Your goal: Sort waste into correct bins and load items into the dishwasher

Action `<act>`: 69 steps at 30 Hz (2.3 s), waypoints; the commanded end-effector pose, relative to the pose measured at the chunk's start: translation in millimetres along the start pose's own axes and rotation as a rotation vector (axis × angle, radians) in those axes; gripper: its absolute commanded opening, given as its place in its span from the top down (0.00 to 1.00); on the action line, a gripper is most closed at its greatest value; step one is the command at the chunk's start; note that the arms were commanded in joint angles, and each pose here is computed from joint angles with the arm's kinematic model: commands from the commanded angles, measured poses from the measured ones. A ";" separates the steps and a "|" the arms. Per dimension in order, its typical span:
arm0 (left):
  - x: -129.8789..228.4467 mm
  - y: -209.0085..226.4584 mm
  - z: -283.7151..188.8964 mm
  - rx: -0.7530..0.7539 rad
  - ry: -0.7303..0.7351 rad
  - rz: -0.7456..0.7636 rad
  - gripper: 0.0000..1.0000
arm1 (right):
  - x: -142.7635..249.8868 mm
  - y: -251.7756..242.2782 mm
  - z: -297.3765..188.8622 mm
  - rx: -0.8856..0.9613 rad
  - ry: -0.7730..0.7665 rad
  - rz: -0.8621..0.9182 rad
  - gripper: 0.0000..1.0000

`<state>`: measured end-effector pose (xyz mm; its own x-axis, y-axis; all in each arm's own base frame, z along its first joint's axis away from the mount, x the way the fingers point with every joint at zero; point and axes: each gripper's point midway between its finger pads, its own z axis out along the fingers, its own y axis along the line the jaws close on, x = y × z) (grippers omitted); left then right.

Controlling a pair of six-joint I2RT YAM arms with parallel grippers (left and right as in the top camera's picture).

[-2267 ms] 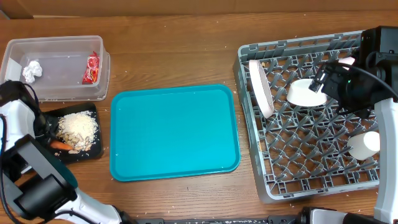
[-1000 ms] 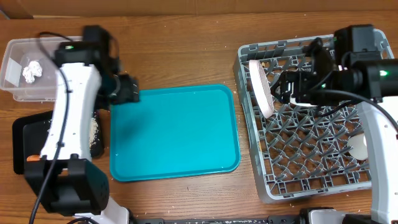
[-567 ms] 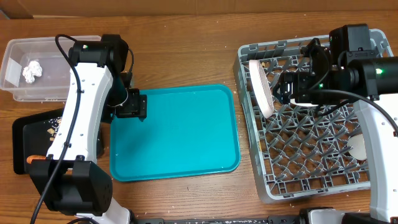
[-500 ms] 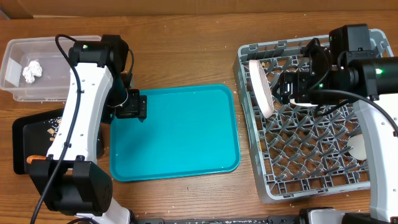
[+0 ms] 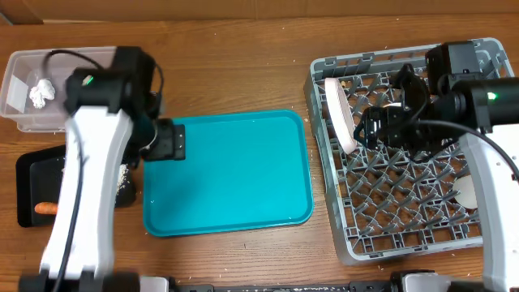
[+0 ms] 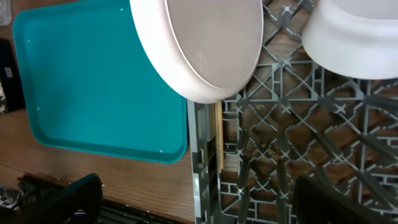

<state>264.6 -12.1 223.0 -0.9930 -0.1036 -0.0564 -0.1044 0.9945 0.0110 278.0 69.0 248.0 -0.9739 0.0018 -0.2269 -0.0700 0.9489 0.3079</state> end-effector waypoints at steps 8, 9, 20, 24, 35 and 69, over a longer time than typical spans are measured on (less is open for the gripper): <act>68.6 3.0 -113.0 0.160 -0.580 -0.015 0.00 | 60.1 0.3 -91.6 0.117 -0.406 -0.053 0.00; 75.4 4.2 -118.0 0.168 -0.617 -0.019 0.00 | 66.9 0.1 -99.4 0.123 -0.446 -0.055 0.00; 132.2 15.4 -126.9 0.239 -0.730 -0.169 0.00 | 134.9 4.2 -133.5 0.111 -0.607 -0.100 0.00; 134.7 14.8 -124.4 0.240 -0.714 -0.168 0.00 | 143.6 4.2 -128.9 0.111 -0.572 -0.122 0.00; 136.7 15.3 -122.5 0.236 -0.703 -0.168 0.00 | 150.8 0.8 -124.6 0.122 -0.538 -0.111 0.00; 136.7 15.3 -122.5 0.236 -0.703 -0.168 0.00 | 164.5 7.0 -164.8 0.124 -0.831 -0.182 0.00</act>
<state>121.5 -11.7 338.4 -0.6876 -0.2890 -0.6660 -0.1576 0.9549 -0.2517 76.7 28.9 345.0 -0.5835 0.0451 -0.8109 -0.1338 0.9795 0.1508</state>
